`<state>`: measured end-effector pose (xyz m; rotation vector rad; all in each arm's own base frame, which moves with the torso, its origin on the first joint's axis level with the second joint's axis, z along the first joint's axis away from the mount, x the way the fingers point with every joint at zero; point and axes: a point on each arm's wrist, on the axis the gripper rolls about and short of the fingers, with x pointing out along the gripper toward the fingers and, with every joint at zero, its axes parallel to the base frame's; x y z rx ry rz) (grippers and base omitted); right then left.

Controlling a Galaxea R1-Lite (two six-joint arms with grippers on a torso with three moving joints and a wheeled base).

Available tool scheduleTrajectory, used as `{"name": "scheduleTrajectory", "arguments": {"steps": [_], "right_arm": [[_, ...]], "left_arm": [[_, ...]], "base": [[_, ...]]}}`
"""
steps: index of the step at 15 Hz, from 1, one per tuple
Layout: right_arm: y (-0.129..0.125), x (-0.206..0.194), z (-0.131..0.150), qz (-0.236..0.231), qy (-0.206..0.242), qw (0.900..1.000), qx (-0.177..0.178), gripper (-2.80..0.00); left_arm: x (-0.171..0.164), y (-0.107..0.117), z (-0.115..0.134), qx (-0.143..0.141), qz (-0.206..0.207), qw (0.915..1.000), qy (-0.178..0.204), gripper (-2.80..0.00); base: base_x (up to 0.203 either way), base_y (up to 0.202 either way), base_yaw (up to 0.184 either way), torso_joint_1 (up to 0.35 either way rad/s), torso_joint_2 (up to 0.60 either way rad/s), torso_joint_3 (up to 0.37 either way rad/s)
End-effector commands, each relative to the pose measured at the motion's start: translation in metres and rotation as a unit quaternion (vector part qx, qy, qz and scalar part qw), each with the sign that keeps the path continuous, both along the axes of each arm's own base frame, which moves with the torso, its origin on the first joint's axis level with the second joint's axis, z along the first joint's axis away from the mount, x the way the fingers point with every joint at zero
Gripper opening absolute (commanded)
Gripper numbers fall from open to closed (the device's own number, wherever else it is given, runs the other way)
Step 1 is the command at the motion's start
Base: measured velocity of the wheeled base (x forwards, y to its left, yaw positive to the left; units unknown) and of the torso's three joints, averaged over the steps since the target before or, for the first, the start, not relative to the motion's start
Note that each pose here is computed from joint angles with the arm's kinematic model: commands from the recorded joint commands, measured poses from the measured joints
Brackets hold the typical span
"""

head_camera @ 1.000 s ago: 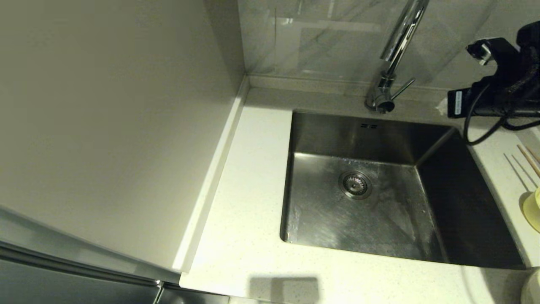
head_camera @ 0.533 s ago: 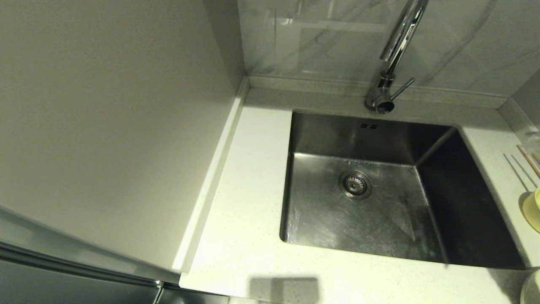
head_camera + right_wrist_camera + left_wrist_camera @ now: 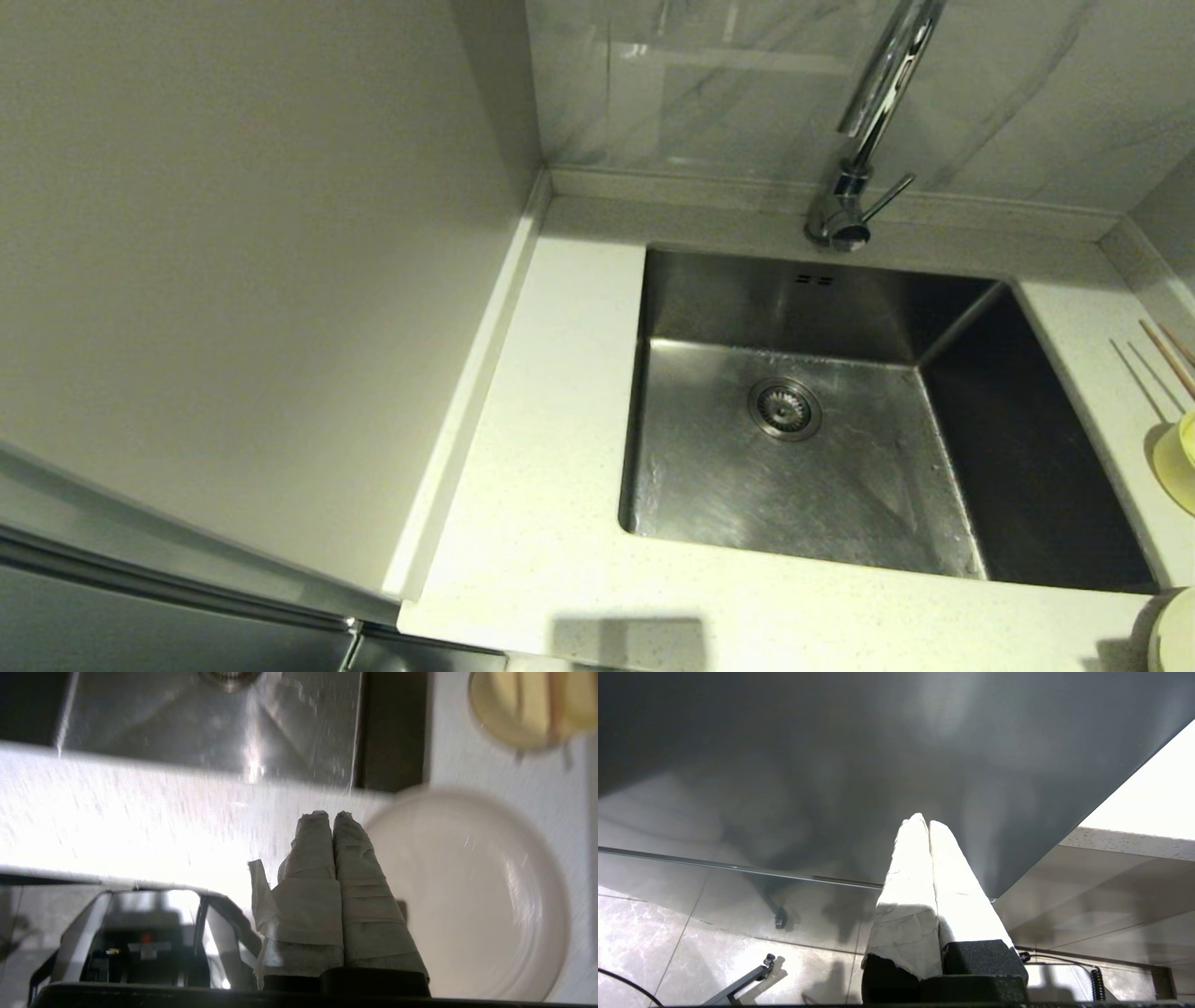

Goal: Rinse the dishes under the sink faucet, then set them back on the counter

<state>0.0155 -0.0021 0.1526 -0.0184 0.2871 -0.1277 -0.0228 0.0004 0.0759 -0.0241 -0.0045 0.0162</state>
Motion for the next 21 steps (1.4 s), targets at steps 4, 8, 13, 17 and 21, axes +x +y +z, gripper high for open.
{"name": "scheduleTrajectory", "arguments": {"steps": [4, 8, 13, 17, 21], "right_arm": [[0.002, -0.015, -0.061, -0.005, -0.033, 0.999, -0.003, -2.80], [0.002, -0.015, -0.072, 0.022, -0.008, 1.000, 0.005, -2.80], [0.002, -0.027, -0.075, 0.063, -0.067, 0.996, 0.001, -2.80], [0.002, -0.035, -0.076, 0.061, -0.120, 0.991, 0.005, -2.80], [0.002, -0.038, -0.078, 0.060, -0.141, 0.988, 0.007, -2.80]], "left_arm": [[0.000, 0.000, 0.000, 0.000, 0.000, 1.0000, -0.001, -2.80], [0.000, 0.000, 0.000, 0.000, 0.000, 1.0000, -0.001, -2.80], [0.000, 0.000, 0.000, 0.000, 0.000, 1.0000, -0.001, -2.80], [0.000, 0.000, 0.000, 0.000, 0.000, 1.0000, -0.001, -2.80], [0.000, 0.000, 0.000, 0.000, 0.000, 1.0000, -0.001, -2.80]], "base": [[0.000, 0.000, 0.000, 0.000, 0.00, 0.000], [0.000, 0.000, 0.000, 0.000, 0.00, 0.000], [0.000, 0.000, 0.000, 0.000, 0.00, 0.000], [0.000, 0.000, 0.000, 0.000, 0.00, 0.000], [0.000, 0.000, 0.000, 0.000, 0.00, 0.000]]}}
